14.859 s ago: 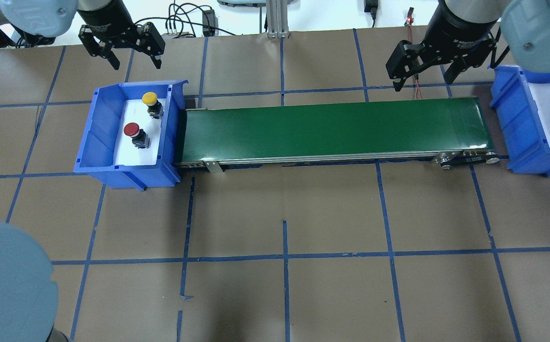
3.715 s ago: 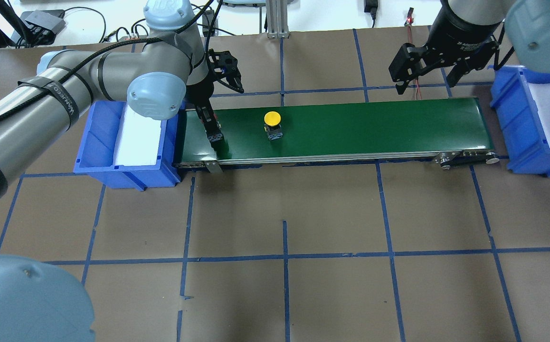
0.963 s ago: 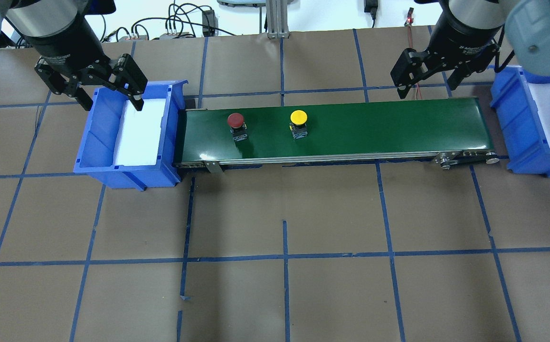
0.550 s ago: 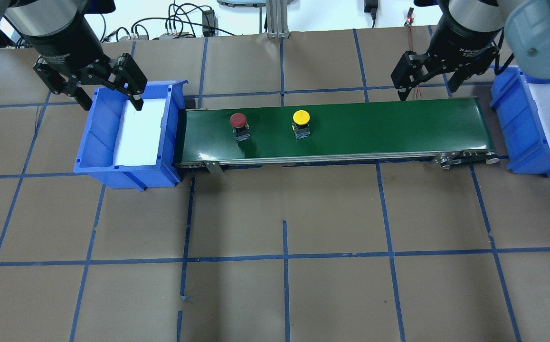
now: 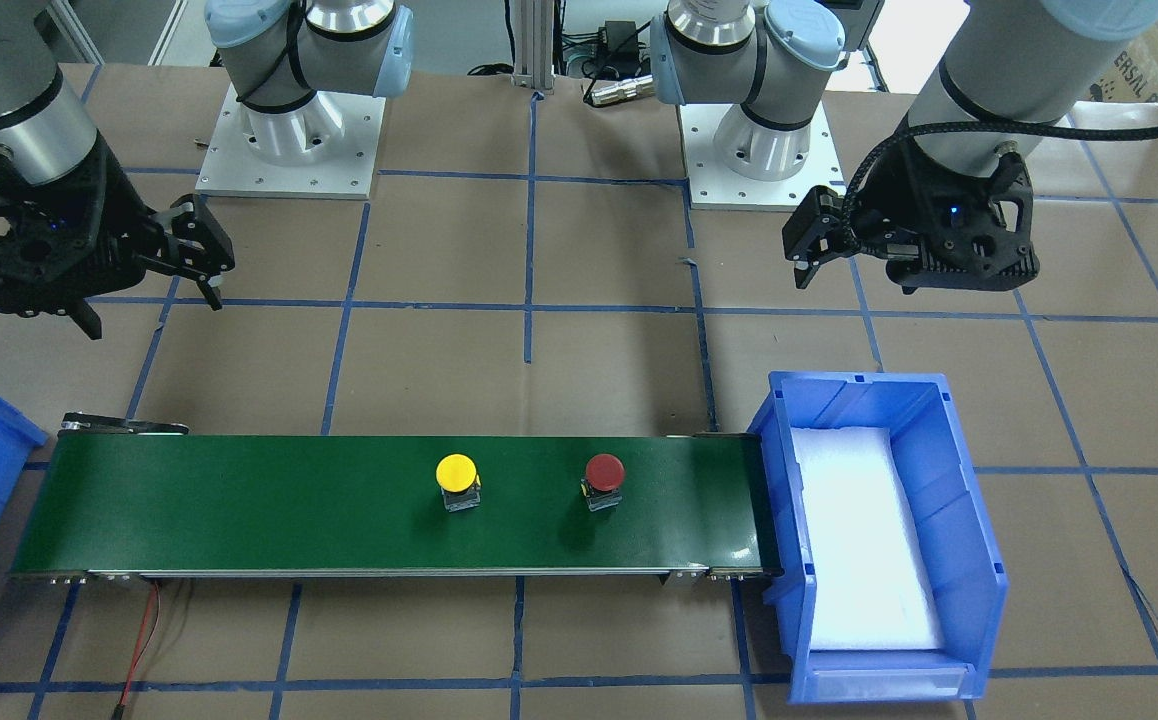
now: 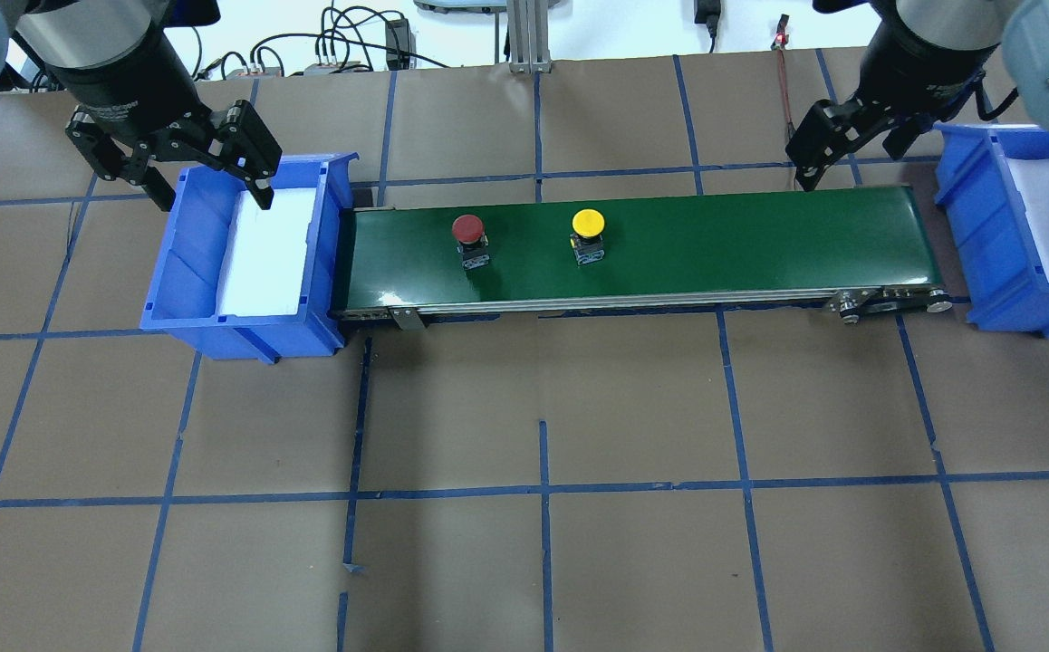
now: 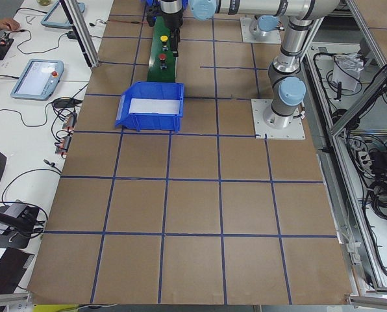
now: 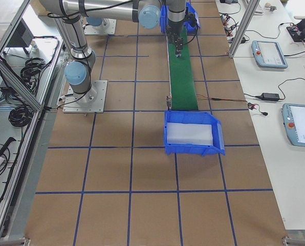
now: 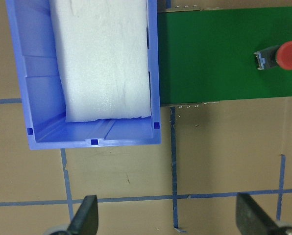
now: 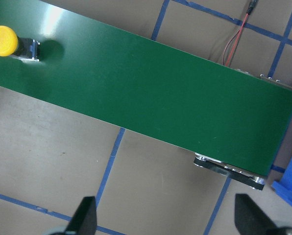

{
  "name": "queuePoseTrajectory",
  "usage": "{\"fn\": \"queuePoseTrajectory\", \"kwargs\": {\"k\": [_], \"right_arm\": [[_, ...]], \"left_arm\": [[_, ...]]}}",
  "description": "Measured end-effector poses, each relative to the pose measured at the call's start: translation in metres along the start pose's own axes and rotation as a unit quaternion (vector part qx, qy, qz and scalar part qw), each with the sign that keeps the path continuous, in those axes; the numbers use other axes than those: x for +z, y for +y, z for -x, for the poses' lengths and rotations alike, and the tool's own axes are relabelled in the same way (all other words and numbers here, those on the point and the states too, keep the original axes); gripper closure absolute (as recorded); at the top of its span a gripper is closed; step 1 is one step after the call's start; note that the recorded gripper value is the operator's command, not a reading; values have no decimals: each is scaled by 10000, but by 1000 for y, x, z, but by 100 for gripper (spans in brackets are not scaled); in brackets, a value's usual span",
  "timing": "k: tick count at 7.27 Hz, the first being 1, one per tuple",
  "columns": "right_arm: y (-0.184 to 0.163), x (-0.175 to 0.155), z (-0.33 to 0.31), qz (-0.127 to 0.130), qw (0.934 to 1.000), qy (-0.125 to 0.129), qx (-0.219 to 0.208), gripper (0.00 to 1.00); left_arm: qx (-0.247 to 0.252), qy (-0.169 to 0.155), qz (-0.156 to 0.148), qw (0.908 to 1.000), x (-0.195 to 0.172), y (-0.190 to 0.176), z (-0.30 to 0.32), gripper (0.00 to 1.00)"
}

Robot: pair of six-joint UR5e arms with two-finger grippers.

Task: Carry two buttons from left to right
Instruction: 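Move the right gripper over the conveyor's far end near the bin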

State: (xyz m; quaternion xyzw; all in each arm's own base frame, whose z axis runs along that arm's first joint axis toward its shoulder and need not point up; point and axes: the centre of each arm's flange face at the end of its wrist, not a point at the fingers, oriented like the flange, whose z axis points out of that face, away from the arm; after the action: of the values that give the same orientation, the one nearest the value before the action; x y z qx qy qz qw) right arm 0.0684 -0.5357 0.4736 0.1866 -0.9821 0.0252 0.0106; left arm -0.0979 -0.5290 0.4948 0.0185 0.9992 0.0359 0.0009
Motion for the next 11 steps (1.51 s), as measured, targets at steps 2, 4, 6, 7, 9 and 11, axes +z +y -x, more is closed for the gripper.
{"fn": "queuePoseTrajectory", "kwargs": {"k": [2,4,6,7,9,11], "right_arm": [[4,1,-26,-23,9958,46,-911,0],[3,17,-43,58,9766,5,-2150,0],[-13,52,-62,136,9476,-55,-3191,0],[-23,72,-71,142,9306,-63,-3658,0],[-41,106,-86,80,8854,2,-4647,0],[-43,131,-91,109,8414,-123,-5401,0]], "left_arm": [[-3,-7,3,10000,0,0,0,0],[-7,-9,7,10000,1,2,0,0],[-4,-11,9,10000,1,1,0,0],[-5,-13,15,10000,2,1,0,0],[-7,-17,19,10000,2,1,0,0],[-4,-17,18,10000,2,1,0,0]]}}
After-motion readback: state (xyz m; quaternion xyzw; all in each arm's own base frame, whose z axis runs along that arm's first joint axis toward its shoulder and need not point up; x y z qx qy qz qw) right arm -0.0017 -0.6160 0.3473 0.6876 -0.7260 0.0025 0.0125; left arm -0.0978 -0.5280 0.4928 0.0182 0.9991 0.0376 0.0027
